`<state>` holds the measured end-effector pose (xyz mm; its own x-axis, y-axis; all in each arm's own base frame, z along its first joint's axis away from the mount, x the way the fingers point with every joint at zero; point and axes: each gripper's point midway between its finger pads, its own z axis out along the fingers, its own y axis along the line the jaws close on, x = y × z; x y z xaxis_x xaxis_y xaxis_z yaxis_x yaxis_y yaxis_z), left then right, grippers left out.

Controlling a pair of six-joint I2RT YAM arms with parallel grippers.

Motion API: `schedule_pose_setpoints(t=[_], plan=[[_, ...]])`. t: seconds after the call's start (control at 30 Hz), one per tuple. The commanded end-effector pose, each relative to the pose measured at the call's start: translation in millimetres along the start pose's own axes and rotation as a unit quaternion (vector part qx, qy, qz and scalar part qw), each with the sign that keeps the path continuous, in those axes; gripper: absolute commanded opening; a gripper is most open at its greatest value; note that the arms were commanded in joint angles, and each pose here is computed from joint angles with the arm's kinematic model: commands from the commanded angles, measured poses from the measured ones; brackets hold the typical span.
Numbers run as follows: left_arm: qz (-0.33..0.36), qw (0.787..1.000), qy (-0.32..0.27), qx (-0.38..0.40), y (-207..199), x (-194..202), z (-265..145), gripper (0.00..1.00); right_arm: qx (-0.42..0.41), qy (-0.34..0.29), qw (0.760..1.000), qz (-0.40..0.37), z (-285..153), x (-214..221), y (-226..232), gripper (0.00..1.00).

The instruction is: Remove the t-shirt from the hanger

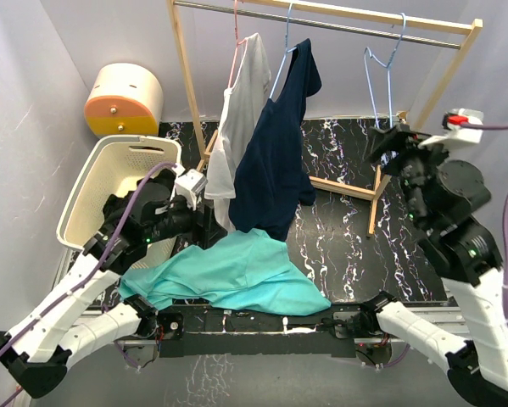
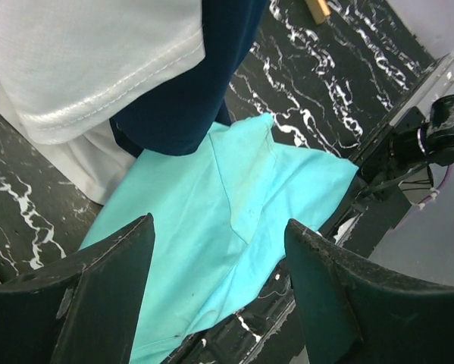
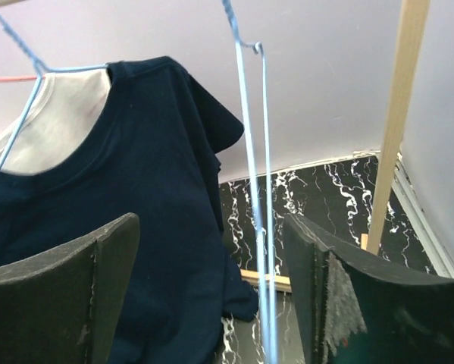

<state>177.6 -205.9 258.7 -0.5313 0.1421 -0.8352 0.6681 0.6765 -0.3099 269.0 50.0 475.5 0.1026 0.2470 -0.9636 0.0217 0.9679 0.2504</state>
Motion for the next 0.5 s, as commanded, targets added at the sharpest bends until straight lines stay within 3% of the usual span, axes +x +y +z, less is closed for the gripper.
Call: schedule_pose_setpoints(t=[0.0, 0.17, 0.33, 0.47], plan=[[-0.029, 0.999, 0.039, 0.009, 1, 21, 17, 0.69, -0.059, 0.058, 0.996, 0.015, -39, 13, 5, 0.84], [-0.083, 0.994, 0.064, 0.025, 0, 46, 38, 0.7, -0.123, 0.122, 0.984, 0.034, -89, 49, 2, 0.98], [-0.143, 0.983, 0.111, 0.037, -5, 79, 62, 0.77, -0.198, 0.161, 0.965, 0.064, -134, 82, 8, 0.98], [-0.119, 0.984, 0.132, -0.022, 4, 105, 71, 0.85, -0.208, 0.17, 0.959, 0.087, -149, 92, 5, 0.98]])
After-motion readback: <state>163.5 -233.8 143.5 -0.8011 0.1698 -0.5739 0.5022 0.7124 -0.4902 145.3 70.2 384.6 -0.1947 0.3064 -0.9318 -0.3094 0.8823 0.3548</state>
